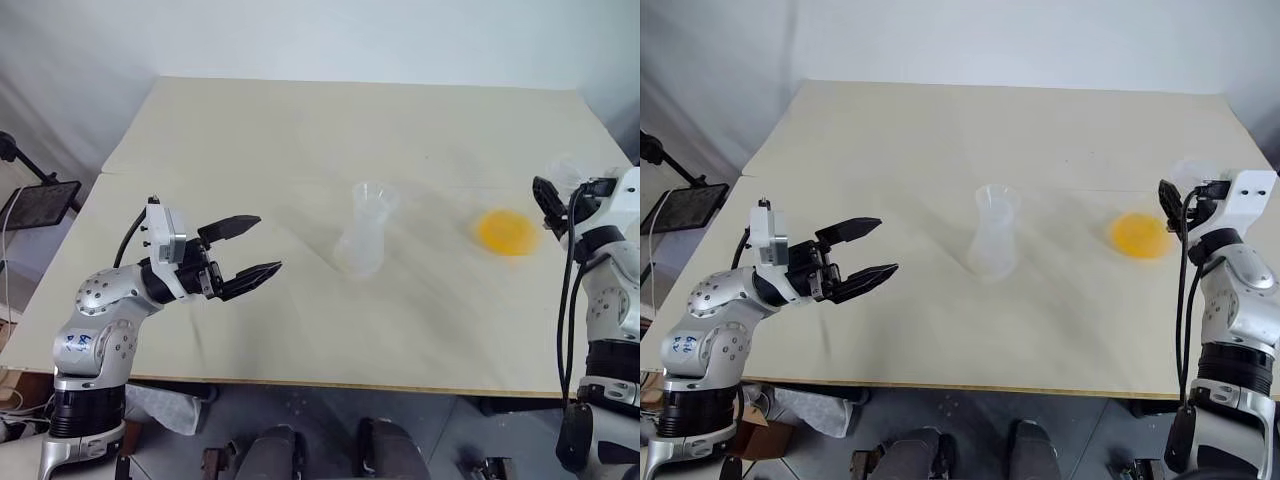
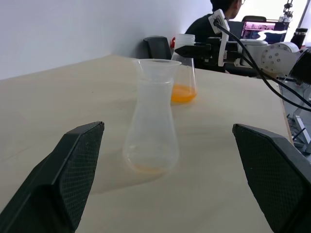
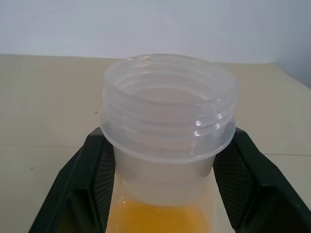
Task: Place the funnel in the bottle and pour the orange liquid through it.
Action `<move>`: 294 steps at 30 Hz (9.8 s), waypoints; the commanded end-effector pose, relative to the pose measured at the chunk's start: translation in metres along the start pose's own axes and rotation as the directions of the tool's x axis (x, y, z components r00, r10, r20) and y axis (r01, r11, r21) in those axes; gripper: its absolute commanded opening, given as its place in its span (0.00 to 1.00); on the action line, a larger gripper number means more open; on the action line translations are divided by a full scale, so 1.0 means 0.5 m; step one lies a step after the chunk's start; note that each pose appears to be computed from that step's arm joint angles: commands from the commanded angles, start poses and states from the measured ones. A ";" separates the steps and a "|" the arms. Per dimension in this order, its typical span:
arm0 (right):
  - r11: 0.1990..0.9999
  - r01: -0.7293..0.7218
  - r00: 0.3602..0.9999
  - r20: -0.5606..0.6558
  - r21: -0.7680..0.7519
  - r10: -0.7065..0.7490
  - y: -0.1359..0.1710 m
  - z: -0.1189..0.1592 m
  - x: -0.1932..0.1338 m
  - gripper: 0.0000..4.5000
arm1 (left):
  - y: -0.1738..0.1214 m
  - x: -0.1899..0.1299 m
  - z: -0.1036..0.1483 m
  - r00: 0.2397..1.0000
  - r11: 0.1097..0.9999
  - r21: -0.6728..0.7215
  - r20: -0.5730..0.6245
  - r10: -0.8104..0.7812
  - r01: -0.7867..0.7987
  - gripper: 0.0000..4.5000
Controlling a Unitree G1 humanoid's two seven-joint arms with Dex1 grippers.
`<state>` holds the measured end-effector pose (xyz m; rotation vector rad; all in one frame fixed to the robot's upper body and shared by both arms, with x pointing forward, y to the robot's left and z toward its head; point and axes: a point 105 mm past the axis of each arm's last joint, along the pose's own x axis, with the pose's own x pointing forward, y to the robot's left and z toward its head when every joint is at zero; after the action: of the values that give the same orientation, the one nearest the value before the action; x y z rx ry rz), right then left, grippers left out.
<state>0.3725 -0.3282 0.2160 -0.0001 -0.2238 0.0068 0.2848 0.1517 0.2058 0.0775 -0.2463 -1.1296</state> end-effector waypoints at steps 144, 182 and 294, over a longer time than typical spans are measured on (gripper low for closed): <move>-0.089 0.395 0.769 0.276 -0.914 0.577 0.403 0.141 -0.032 0.54 | 0.023 0.050 -0.002 0.997 0.999 0.041 0.078 0.014 -0.017 1.00; -0.136 0.400 0.762 0.246 -0.907 0.599 0.408 0.148 -0.030 0.54 | 0.019 0.052 -0.007 0.996 0.999 0.029 0.090 0.018 -0.021 1.00; 0.831 -0.548 0.836 -0.033 -0.094 0.547 0.090 0.093 -0.279 1.00 | 0.031 -0.029 -0.037 0.987 0.998 0.049 -0.160 -0.028 0.037 1.00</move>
<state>0.2370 -0.2971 0.2096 -0.1533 -0.0931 0.5089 0.3037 0.1705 0.1824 0.1716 -0.1105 -1.1272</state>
